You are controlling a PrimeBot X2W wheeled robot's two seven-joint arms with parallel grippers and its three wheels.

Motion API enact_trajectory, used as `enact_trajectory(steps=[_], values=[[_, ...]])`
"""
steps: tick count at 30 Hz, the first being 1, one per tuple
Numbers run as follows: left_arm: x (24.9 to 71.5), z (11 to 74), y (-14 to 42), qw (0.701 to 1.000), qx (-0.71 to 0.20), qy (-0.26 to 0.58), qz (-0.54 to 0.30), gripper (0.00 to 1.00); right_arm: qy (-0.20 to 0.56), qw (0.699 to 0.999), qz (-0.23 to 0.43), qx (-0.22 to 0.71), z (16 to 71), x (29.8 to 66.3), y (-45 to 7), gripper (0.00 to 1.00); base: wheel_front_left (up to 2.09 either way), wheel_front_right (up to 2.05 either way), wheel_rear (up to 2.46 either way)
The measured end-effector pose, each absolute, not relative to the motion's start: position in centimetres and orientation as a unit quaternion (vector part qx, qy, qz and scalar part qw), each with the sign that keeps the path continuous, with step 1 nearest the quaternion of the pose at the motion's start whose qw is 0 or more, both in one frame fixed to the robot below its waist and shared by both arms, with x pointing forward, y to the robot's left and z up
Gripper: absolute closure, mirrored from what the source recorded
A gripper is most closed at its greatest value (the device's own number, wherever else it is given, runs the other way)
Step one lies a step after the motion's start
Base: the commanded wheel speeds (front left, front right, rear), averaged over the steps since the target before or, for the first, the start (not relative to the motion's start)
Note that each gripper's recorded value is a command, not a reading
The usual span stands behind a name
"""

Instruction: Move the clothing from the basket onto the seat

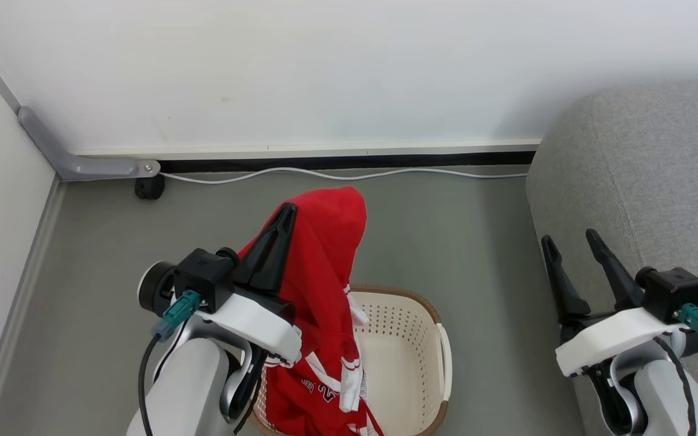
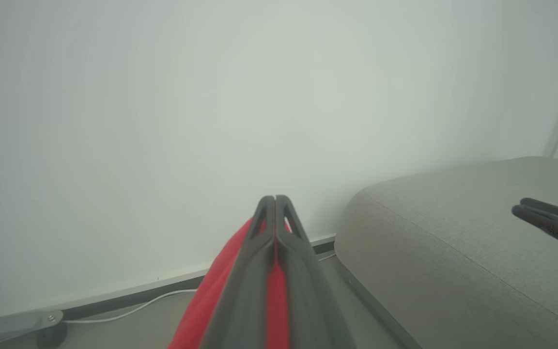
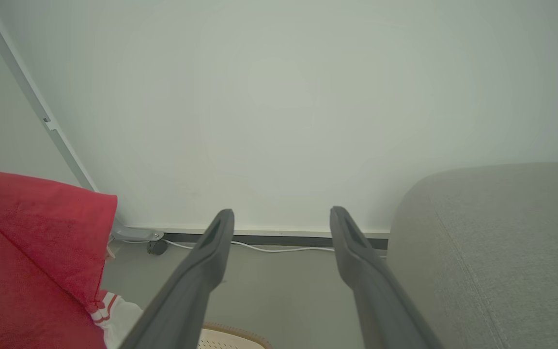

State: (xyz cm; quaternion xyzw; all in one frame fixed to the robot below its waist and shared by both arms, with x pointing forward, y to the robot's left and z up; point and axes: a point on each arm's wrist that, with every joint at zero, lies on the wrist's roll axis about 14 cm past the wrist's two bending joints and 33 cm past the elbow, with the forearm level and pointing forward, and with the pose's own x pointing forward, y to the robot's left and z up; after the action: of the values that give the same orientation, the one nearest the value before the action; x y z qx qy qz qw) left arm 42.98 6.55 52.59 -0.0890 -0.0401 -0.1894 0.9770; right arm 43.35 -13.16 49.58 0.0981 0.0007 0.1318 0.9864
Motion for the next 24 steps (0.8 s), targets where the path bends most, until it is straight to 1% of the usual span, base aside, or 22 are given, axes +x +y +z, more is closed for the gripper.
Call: enact_trajectory(steps=[7, 15, 19, 24], values=[[42.2, 57.4, 5.4, 0.967, -0.075, -0.111, -0.217, 1.00, 0.012, 0.986, 0.134, 0.101, 48.9, 42.4, -12.6, 0.00, 0.00, 0.00, 0.00], [42.6, 65.7, 3.3, 0.937, -0.062, -0.225, -0.259, 1.00, 0.021, 0.985, 0.138, 0.103, 48.2, 42.1, -12.1, 0.00, 0.00, 0.00, 0.00], [42.7, 67.2, 2.7, 0.929, -0.058, -0.244, -0.271, 1.00, 0.023, 0.985, 0.137, 0.103, 48.1, 42.0, -12.1, 0.00, 0.00, 0.00, 0.00], [42.7, 67.3, 1.9, 0.926, -0.059, -0.244, -0.282, 1.00, 0.015, 0.984, 0.147, 0.103, 48.6, 41.9, -11.6, 0.00, 0.00, 0.00, 0.00]])
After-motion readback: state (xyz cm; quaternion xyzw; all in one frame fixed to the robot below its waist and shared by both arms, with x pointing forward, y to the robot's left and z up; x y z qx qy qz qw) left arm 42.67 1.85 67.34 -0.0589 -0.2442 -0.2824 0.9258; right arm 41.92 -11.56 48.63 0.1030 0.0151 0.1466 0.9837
